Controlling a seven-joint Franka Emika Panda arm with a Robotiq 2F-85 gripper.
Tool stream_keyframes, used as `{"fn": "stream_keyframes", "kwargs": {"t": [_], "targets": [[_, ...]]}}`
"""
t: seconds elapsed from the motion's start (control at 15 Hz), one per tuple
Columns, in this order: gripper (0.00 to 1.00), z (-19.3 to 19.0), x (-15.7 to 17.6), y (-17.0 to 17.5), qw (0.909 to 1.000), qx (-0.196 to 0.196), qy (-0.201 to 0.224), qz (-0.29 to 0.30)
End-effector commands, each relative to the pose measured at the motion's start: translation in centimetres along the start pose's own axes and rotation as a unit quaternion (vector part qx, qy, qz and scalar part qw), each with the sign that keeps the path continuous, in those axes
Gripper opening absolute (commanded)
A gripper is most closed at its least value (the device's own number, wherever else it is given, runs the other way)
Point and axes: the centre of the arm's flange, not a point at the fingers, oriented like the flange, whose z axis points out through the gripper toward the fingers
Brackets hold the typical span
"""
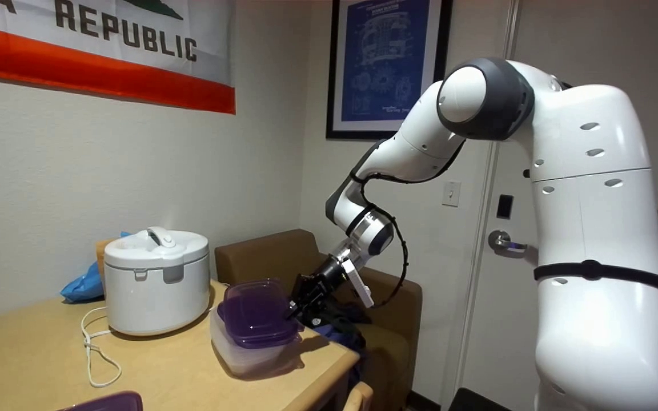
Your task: Pick up two purple lids from the table and put them on top of the lunch box
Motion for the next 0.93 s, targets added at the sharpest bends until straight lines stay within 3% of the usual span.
{"fn": "stream_keyframes", "kwargs": {"t": [0.0,0.33,0.47,0.87], "targets": [[0.02,0.0,2.5,1.0,0.9999,0.010,-0.008,0.011],[0.02,0.0,4.2,2.4,0.9998,0.004,-0.005,0.018],[0.32,-0.2,4.4,2.6,0.9998,0.001,-0.003,0.020],[0.77,-2.9,2.5,2.9,0.9989,-0.014,0.022,0.039]]}}
